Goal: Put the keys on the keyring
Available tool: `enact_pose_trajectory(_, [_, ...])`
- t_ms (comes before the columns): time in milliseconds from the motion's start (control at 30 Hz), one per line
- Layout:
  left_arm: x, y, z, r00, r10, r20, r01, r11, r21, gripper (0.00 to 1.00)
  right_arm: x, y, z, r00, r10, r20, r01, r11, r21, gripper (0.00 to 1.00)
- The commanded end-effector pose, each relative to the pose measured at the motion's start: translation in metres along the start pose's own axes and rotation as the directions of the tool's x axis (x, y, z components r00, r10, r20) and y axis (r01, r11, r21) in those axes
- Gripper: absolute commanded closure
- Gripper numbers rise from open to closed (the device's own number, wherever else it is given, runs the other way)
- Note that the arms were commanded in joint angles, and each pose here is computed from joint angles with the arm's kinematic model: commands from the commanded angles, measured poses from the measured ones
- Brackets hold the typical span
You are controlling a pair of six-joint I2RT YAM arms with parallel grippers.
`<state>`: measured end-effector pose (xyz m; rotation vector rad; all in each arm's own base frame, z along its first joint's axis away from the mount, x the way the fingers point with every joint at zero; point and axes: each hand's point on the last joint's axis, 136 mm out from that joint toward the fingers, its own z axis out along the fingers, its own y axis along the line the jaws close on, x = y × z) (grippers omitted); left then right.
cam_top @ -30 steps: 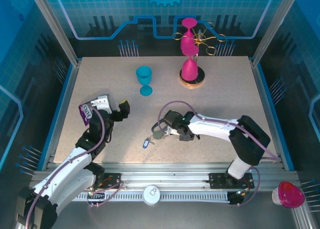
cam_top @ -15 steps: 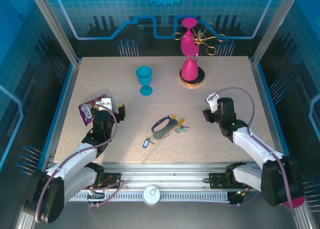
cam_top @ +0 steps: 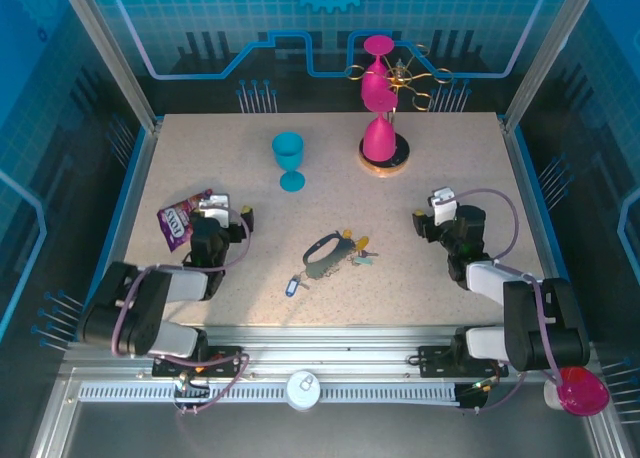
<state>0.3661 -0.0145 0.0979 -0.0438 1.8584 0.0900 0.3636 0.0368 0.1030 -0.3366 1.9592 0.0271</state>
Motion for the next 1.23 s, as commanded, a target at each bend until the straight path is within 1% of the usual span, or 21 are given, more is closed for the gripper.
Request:
enact_pose_trajectory(0, [-0.017, -0.001, 0.004, 0.988, -0.004, 0.151, 0.0, 1.0, 0.026, 0.01, -0.025, 0.008, -0.002, 0.994, 0.028, 0.103, -0.02, 0.997, -0.078, 0.34])
enact_pose_trajectory(33, [-0.016, 0.002, 0.002, 0.987, -0.004, 0.163, 0.002, 1.0, 0.01, 0.01, -0.027, 0.011, -0.001, 0.992, 0.038, 0.117, -0.027, 0.995, -0.095, 0.34])
enact_pose_trajectory(67, [-0.012, 0.002, 0.0, 0.989, -0.019, 0.147, 0.016, 1.0, 0.017, 0.0, -0.029, 0.011, 0.001, 0.991, 0.054, 0.121, -0.042, 0.994, -0.1, 0.34])
enact_pose_trajectory(133, [-0.013, -0.002, 0.001, 0.99, -0.007, 0.143, 0.002, 0.999, 0.038, 0.01, -0.031, 0.009, 0.005, 0.986, 0.084, 0.147, -0.07, 0.993, -0.097, 0.34])
enact_pose_trajectory(233, [-0.013, -0.001, 0.008, 0.994, -0.005, 0.111, 0.002, 1.0, 0.029, 0.01, -0.014, 0.017, 0.014, 0.982, 0.063, 0.179, -0.042, 0.992, -0.119, 0.34])
enact_pose_trajectory(267, [-0.012, 0.0, 0.011, 0.995, -0.005, 0.095, 0.003, 1.0, 0.017, 0.01, -0.016, 0.016, 0.014, 0.972, 0.07, 0.224, -0.046, 0.993, -0.11, 0.33])
enact_pose_trajectory(333, [-0.012, 0.006, 0.015, 0.997, -0.019, 0.076, 0.02, 1.0, -0.02, 0.01, -0.011, 0.012, 0.011, 0.981, 0.083, 0.173, -0.066, 0.992, -0.106, 0.32])
enact_pose_trajectory(400, [-0.012, 0.013, 0.015, 0.997, -0.028, 0.078, 0.032, 0.998, -0.061, 0.01, -0.014, 0.012, 0.015, 0.977, 0.089, 0.193, -0.068, 0.992, -0.111, 0.31])
enact_pose_trajectory(467, [-0.013, 0.012, 0.016, 0.997, -0.026, 0.075, 0.03, 0.998, -0.057, 0.01, -0.011, 0.005, 0.019, 0.982, 0.103, 0.156, -0.091, 0.993, -0.079, 0.3])
enact_pose_trajectory(567, [-0.011, 0.013, 0.021, 0.998, -0.031, 0.046, 0.034, 0.998, -0.06, 0.01, -0.011, 0.001, 0.023, 0.984, 0.114, 0.139, -0.106, 0.992, -0.063, 0.3])
enact_pose_trajectory(667, [-0.012, 0.013, 0.021, 0.998, -0.033, 0.049, 0.036, 0.998, -0.061, 0.01, -0.01, -0.007, 0.025, 0.982, 0.136, 0.132, -0.135, 0.991, -0.02, 0.28])
enact_pose_trajectory(800, [-0.011, 0.015, 0.023, 0.999, -0.041, 0.036, 0.043, 0.997, -0.064, 0.01, -0.009, -0.011, 0.028, 0.983, 0.148, 0.109, -0.148, 0.989, -0.007, 0.27])
enact_pose_trajectory(867, [-0.01, 0.018, 0.028, 0.998, -0.068, 0.008, 0.068, 0.996, -0.056, 0.01, -0.009, -0.011, 0.029, 0.983, 0.149, 0.106, -0.15, 0.989, -0.006, 0.27])
enact_pose_trajectory(933, [-0.007, 0.021, 0.033, 0.993, -0.116, -0.036, 0.115, 0.993, -0.006, 0.01, -0.008, -0.011, 0.029, 0.983, 0.149, 0.105, -0.149, 0.989, -0.006, 0.26])
enact_pose_trajectory(1100, [-0.007, 0.021, 0.033, 0.993, -0.115, -0.034, 0.115, 0.993, -0.003, 0.01, -0.008, -0.011, 0.029, 0.983, 0.149, 0.104, -0.15, 0.989, -0.004, 0.25])
enact_pose_trajectory(1200, [-0.007, 0.008, 0.033, 0.995, -0.086, -0.042, 0.089, 0.993, 0.072, 0.01, -0.008, -0.012, 0.029, 0.983, 0.154, 0.104, -0.155, 0.988, -0.003, 0.21])
